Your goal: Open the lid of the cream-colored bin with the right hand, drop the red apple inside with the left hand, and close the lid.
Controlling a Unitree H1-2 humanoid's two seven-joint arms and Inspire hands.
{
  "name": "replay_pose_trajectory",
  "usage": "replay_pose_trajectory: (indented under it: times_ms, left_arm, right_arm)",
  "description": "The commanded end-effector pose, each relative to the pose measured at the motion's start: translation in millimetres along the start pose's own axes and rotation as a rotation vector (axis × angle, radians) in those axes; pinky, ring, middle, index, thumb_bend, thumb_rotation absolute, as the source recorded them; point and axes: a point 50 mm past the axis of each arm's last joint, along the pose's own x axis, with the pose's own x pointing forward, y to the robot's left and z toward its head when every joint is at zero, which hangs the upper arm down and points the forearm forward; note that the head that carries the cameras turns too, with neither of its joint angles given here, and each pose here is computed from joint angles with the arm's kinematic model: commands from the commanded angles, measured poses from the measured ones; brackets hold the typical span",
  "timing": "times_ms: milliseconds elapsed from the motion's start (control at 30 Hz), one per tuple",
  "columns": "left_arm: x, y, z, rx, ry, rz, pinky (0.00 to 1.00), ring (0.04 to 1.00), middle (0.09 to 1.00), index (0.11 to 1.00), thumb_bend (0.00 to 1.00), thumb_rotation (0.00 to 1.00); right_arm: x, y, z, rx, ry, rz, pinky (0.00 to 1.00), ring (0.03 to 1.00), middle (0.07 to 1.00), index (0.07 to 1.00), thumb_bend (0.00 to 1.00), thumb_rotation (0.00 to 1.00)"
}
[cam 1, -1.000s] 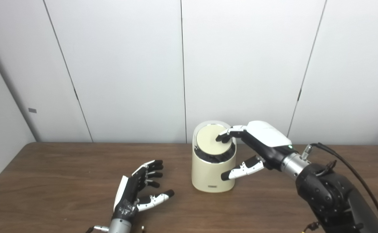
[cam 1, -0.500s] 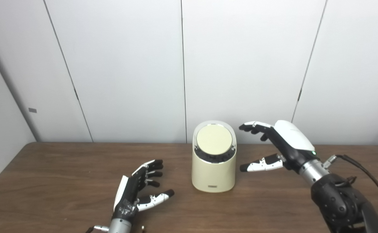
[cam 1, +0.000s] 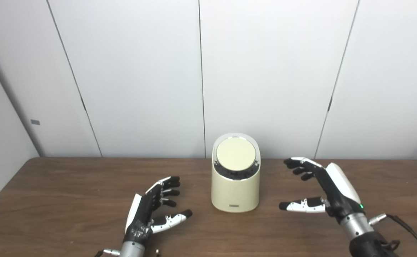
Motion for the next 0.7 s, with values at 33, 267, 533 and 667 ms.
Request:
replay_pose_trajectory:
  times_ms: [33,267,533,667]
  left_arm:
    - [-6.4,5.9,-0.5,0.017,-0.032,-0.004,0.59,0.717,0.777,0.789,0.71,0.00]
    - [-5.3,10.1,1.3,0.014,-0.046,-0.003,0.61,0.724,0.781,0.792,0.70,0.00]
    - [-4.2,15.6,8.7,0.017,-0.066,0.016,0.59,0.706,0.775,0.794,0.72,0.00]
    - [-2.3,18.0,11.3,0.023,-0.080,0.020,0.58,0.697,0.770,0.795,0.73,0.00]
  right_arm:
    - [1.9,-3.2,4.1,0.043,-0.066,-0.079,0.64,0.723,0.764,0.768,0.70,0.25]
    - [-13.8,16.6,-11.9,0.152,0.009,-0.133,0.66,0.735,0.775,0.775,0.70,0.20]
    - [-22.1,20.0,-22.9,0.186,0.028,-0.169,0.67,0.750,0.788,0.791,0.68,0.24]
    - [-23.8,20.0,-24.1,0.190,0.021,-0.178,0.65,0.743,0.787,0.787,0.69,0.22]
